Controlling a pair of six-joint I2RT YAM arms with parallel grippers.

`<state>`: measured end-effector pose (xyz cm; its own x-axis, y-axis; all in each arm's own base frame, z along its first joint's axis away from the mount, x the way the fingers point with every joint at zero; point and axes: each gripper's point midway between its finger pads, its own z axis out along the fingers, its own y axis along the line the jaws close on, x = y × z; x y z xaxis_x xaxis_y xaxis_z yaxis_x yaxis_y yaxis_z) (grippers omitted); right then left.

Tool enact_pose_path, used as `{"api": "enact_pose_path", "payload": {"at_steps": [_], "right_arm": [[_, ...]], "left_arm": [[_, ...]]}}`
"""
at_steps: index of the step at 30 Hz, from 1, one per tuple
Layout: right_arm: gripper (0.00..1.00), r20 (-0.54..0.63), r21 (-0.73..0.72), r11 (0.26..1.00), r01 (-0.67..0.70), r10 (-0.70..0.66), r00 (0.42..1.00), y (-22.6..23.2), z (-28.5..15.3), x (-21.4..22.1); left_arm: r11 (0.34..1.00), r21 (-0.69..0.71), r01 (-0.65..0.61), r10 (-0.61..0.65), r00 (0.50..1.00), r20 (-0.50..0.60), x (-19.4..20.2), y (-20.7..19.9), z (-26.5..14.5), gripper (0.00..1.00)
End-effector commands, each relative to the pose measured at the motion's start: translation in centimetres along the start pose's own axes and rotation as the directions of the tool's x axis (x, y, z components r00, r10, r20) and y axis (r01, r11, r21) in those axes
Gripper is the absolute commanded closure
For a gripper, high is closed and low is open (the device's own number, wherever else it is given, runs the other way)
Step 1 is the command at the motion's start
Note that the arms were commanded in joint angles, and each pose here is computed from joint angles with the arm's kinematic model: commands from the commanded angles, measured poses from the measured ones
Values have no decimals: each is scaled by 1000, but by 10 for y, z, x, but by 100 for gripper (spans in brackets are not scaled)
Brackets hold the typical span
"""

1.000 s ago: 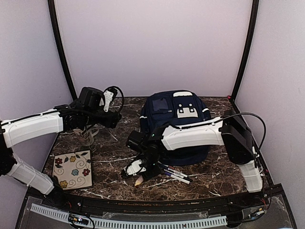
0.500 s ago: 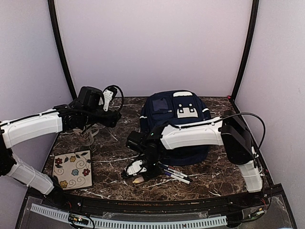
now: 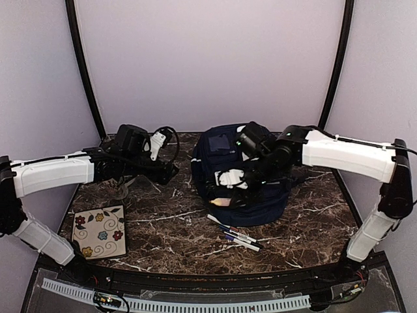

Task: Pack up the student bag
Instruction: Pick up the pen from the center of the board, then pick up the upper front pocket of the student bag.

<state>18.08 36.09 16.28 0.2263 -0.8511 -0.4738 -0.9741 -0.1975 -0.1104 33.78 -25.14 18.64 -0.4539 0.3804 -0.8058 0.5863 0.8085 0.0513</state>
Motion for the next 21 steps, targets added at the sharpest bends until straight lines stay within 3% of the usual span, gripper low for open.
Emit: {"api": "enact_pose_path", "payload": {"at_steps": [1, 4, 6, 15, 21], "right_arm": [[87, 16, 54, 981, -188, 187, 982, -20, -31, 56], [87, 66, 133, 934, -330, 324, 944, -37, -53, 99], [87, 97, 199, 892, -405, 393, 914, -44, -64, 121], [87, 271, 405, 645, -648, 593, 759, -78, -104, 200], [86, 347, 421, 583, -694, 604, 718, -83, -114, 212]], "left_arm": [[989, 114, -94, 86, 994, 73, -16, -40, 4, 14], [958, 151, -242, 231, 969, 90, -22, -80, 13, 28], [920, 160, -358, 348, 933, 89, -20, -111, 24, 32], [783, 217, -583, 591, 806, 36, -7, -187, 85, 37], [736, 185, -651, 659, 752, 28, -12, -208, 111, 37]]}}
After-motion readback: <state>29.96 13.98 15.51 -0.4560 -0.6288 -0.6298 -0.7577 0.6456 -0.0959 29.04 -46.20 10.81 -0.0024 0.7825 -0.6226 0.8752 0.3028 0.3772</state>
